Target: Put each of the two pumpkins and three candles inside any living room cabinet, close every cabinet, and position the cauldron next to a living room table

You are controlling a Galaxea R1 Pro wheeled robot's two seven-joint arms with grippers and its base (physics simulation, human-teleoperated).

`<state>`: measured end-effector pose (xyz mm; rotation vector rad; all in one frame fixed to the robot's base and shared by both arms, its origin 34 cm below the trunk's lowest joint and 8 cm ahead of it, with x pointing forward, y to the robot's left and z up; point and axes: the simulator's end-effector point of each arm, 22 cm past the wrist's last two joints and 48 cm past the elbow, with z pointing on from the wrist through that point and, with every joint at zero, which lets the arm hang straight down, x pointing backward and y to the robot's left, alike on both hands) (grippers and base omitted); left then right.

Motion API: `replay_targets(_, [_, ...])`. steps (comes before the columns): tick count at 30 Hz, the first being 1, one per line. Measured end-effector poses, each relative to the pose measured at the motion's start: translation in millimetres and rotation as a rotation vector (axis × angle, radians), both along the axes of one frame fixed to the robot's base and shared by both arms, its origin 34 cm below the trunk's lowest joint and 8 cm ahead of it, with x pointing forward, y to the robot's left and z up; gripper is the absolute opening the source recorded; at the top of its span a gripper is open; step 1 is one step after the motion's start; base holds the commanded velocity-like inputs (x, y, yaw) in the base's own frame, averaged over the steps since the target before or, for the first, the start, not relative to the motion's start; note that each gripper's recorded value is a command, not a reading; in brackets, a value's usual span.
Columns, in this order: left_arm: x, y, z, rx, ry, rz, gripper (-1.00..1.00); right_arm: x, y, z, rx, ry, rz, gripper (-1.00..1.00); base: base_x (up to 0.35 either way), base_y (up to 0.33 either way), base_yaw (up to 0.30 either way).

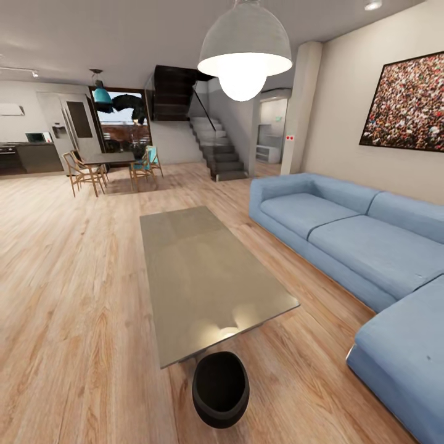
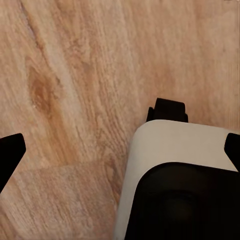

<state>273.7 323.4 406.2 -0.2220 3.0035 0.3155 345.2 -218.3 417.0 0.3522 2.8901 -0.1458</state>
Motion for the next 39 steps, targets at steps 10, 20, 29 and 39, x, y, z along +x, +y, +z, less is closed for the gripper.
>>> replay_targets(10, [-0.4,1.4,0.2,0.002,0.001,0.011,1.0,1.6,-1.1,0.3,-0.002,-0.003,0.007,1.0,0.0,0.0,0.0])
replay_targets(20, [-0.3,-2.7,-0.2,-0.005,0.0,0.015,1.0,1.5,0.9,0.3,0.001,-0.002,0.007,1.0,0.0,0.0,0.0])
replay_targets(29, [-0.3,-1.3,-0.1,-0.003,0.0,0.014,1.0,1.8,-1.4,0.3,-0.003,-0.003,0.009,1.0,0.0,0.0,0.0])
replay_targets(39, [-0.3,-1.0,0.0,-0.002,0.0,0.014,1.0,2.2,-0.6,0.4,-0.001,-0.004,0.006,1.0,0.0,0.0,0.0])
